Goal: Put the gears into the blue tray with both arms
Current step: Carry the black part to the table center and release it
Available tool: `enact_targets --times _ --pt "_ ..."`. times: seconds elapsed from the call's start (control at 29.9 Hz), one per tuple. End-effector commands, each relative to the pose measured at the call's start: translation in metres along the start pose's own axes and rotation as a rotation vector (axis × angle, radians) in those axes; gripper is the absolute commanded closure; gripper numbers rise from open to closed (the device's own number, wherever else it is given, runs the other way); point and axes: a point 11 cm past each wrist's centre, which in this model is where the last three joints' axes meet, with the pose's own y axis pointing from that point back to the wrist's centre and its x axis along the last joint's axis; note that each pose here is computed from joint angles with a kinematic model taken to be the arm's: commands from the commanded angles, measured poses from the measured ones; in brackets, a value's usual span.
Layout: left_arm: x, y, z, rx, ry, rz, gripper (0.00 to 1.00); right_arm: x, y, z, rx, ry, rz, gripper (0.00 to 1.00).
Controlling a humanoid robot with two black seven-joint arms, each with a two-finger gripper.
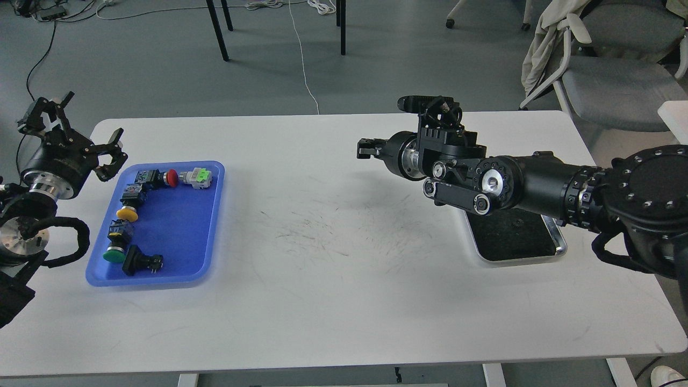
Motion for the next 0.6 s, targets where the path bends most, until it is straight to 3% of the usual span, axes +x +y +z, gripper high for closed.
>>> enact_targets --times 0.0,0.3,0.57 --pt "-0.001 0.0 0.0 -0.001 0.002 -0.002 0.01 -0.019 0.0 -0.011 0.06 -0.019 -0.033 0.84" --pt "0.0 0.0 0.0 -0.003 0.002 -0.002 0.01 -0.068 0.002 -0.017 0.096 -0.103 -0.141 0.83" --pt "0.004 0.002 0.006 -0.008 -0.009 0.003 0.01 -0.084 0.004 -0.021 0.111 -0.114 -0.186 0.81"
